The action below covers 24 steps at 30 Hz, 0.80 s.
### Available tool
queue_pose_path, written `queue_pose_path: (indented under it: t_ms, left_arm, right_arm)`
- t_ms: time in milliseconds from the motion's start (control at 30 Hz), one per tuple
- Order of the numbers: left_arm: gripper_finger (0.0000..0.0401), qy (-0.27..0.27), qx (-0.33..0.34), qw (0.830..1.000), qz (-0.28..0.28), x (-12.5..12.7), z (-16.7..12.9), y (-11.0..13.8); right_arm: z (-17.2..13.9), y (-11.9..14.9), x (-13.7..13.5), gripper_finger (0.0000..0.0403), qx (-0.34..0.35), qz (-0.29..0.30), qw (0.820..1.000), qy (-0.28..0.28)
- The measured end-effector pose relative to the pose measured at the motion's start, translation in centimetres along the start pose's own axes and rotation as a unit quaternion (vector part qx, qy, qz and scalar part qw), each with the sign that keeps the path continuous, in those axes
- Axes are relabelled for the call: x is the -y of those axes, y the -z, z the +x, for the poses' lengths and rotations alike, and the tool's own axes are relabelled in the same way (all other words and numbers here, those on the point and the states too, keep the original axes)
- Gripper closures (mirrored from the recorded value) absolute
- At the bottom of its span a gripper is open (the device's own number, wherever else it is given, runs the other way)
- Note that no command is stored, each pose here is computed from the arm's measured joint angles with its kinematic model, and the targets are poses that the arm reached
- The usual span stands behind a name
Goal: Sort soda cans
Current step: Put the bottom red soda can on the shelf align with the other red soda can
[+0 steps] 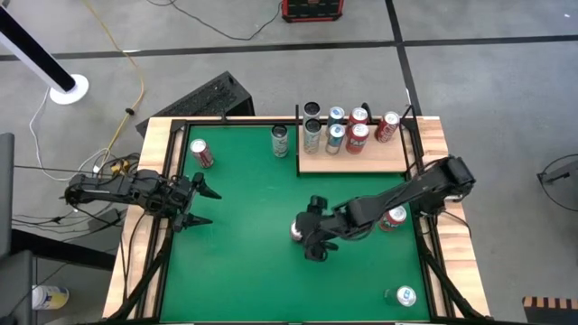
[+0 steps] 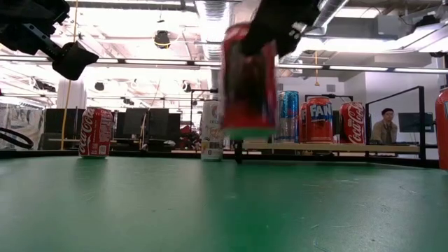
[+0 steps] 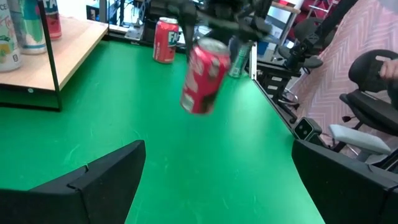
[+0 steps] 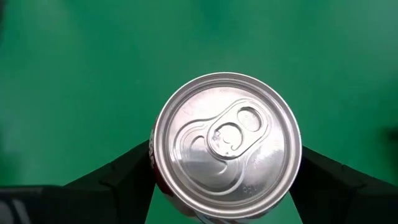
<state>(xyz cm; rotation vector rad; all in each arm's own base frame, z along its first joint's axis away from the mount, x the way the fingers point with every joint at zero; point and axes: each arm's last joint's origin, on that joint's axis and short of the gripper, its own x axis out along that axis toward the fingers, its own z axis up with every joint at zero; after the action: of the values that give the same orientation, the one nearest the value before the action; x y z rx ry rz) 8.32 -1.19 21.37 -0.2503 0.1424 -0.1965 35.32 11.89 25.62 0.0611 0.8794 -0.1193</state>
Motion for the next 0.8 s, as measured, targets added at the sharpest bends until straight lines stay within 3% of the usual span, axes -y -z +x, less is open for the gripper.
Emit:
queue_pose_path:
  t_ms: [167,300,500,800]
  left_arm:
    - [0.001,0.0,0.0,1.0,-0.001,0.0,0.0,0.0]
    - [0.001,0.0,0.0,1.0,-0.001,0.0,0.0,0.0]
    - [0.001,0.0,0.0,1.0,-0.002,0.0,0.0,0.0]
    - [0.001,0.001,0.0,1.0,-0.002,0.0,0.0,0.0]
  right_arm:
    - [-4.5,0.5,2.1,0.0078,-0.009,0.048,0.996,0.077]
    - [-8.3,2.0,4.2,0.0078,-0.038,0.12,0.979,0.16]
    - [-12.2,5.1,7.4,0.0078,-0.028,0.248,0.916,0.314]
    - [-12.8,9.3,12.0,0.0078,-0.006,0.395,0.816,0.422]
